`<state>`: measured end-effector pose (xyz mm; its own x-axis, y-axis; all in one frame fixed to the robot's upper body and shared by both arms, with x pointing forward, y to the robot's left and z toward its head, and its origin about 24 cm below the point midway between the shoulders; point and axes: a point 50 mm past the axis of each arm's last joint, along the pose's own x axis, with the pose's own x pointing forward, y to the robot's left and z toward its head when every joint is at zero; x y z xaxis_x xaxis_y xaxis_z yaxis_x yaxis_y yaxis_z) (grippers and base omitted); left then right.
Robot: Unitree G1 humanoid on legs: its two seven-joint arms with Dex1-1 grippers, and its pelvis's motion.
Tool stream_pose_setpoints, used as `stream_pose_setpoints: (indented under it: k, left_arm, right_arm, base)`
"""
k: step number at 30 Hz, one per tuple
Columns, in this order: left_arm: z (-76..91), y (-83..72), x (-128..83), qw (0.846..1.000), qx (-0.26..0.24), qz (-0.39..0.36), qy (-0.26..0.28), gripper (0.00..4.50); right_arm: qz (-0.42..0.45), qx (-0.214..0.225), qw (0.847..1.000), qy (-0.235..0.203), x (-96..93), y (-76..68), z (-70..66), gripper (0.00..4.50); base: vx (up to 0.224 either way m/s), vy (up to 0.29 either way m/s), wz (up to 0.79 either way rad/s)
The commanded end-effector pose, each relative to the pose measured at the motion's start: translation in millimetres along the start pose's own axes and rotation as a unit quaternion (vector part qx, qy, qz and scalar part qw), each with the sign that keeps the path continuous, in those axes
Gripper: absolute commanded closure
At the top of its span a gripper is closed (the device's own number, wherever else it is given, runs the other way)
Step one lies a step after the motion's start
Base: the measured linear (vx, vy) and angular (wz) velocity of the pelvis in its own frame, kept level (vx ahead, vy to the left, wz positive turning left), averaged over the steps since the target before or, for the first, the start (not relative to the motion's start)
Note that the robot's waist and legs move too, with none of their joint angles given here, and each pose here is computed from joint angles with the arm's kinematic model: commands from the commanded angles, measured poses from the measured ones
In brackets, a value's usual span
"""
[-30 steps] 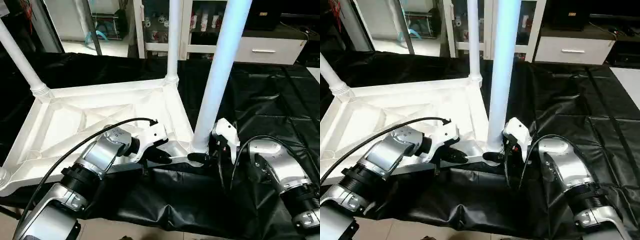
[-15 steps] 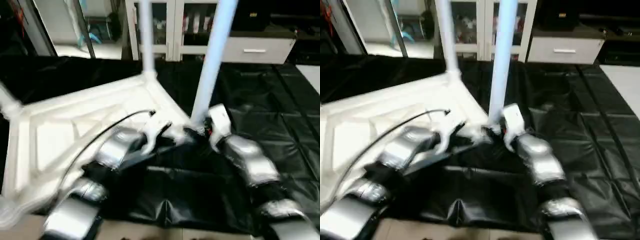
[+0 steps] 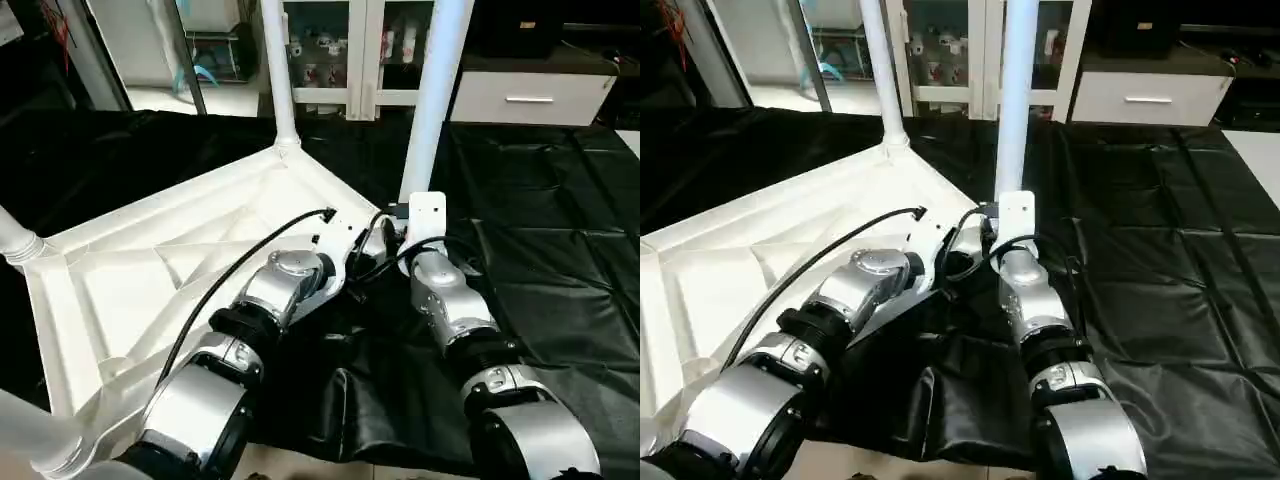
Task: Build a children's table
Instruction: Rotate leg to tighten
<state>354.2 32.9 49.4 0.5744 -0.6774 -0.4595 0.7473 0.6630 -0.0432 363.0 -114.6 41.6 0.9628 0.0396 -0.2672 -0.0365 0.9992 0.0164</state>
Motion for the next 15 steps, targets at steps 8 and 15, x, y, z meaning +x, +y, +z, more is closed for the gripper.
stream_pose_setpoints:
  k: [8,15]
  left_arm:
    - [-11.5,26.0,-17,0.999,0.032,0.023,0.02,4.5]
    - [-31.2,15.9,-31,0.985,0.078,-0.136,0.074,4.5]
  right_arm:
    - [0.091,0.02,0.995,-0.038,-14.2,-1.6,3.5,0.61]
    - [0.256,-0.08,0.963,-0.029,-46.8,-48.7,19.5,0.08]
  base:
    - [0.0,0.0,0.0]
    - [0.0,0.0,0.0]
